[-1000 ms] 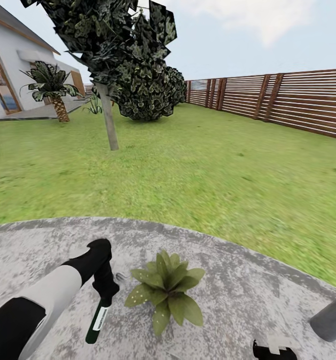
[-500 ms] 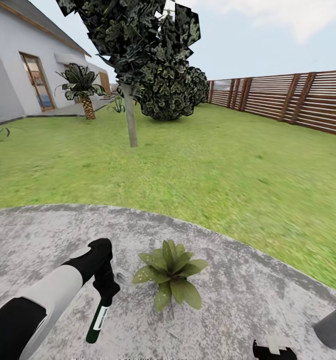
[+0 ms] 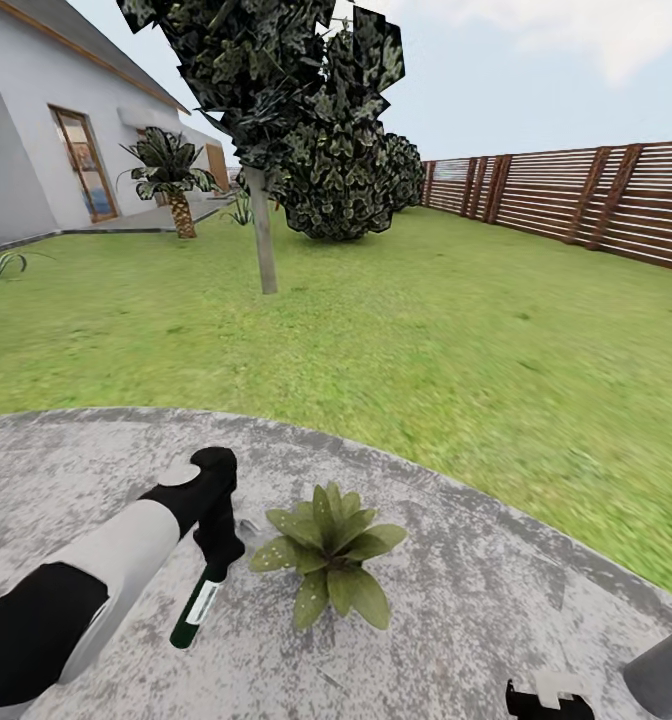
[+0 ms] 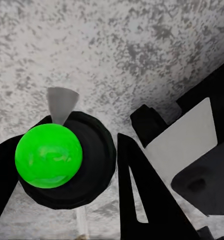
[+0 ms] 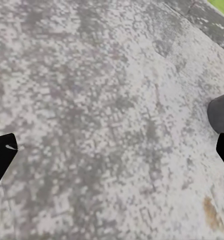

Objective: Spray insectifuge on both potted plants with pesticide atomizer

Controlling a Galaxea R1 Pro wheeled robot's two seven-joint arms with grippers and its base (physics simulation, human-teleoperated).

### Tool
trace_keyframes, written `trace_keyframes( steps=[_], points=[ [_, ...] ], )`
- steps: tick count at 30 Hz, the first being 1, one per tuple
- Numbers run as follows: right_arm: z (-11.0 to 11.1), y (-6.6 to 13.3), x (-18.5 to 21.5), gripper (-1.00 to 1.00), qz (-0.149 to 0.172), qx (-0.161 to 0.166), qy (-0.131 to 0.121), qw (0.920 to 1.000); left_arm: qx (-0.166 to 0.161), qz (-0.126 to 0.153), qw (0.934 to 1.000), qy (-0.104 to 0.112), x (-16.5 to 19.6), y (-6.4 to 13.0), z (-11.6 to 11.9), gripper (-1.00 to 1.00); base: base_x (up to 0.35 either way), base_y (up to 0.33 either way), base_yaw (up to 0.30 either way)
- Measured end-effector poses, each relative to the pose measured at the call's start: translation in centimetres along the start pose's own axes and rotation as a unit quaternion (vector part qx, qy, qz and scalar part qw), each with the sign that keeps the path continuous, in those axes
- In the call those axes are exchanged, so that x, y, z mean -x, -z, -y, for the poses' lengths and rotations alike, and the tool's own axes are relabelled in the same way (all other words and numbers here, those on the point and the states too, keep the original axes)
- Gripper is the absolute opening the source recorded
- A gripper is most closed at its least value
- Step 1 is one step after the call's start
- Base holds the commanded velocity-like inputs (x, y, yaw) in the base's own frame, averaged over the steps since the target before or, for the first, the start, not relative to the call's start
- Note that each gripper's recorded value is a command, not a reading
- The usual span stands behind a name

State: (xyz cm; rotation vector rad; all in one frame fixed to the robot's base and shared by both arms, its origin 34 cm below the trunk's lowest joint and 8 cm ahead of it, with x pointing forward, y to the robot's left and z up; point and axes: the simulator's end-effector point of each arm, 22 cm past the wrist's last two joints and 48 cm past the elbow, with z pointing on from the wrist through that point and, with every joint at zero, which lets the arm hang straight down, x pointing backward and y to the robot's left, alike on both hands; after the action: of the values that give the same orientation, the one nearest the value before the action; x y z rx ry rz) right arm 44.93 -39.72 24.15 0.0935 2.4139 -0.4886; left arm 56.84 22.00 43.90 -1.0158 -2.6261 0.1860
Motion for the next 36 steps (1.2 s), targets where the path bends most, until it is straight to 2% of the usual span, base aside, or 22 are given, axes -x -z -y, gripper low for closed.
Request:
trace_keyframes(
  steps=[2,3,6,12,26,36],
  points=[
    [0.0,0.0,0.0,1.00,0.000,0.000,0.000,1.0000,0.033,0.000,0.9994,-0.007,0.1,1.0,-1.2,-1.00,0.000,0.000,0.000],
    [0.0,0.0,0.0,1.00,0.000,0.000,0.000,1.0000,0.054,0.012,0.9984,-0.014,0.8,2.2,-1.8,-1.00,0.000,-0.045,0.000],
    [-0.1,0.0,0.0,1.00,0.000,0.000,0.000,1.0000,0.072,0.031,0.9967,-0.021,1.8,3.6,-2.1,-1.00,0.000,-0.194,0.000],
    [-0.1,0.0,0.0,1.00,0.000,0.001,0.000,1.0000,0.073,0.034,0.9965,-0.023,2.2,3.6,-1.7,-1.00,-0.055,-0.256,0.197],
    [-0.1,0.0,0.0,1.00,0.000,0.000,0.000,1.0000,0.070,0.032,0.9968,-0.021,2.0,3.3,-1.7,-1.00,-0.240,-0.191,0.276],
    [0.0,0.0,0.1,1.00,0.001,-0.001,-0.001,1.0000,0.070,0.033,0.9968,-0.021,2.1,3.4,-1.7,-1.00,-0.136,-0.231,0.037]
  ],
)
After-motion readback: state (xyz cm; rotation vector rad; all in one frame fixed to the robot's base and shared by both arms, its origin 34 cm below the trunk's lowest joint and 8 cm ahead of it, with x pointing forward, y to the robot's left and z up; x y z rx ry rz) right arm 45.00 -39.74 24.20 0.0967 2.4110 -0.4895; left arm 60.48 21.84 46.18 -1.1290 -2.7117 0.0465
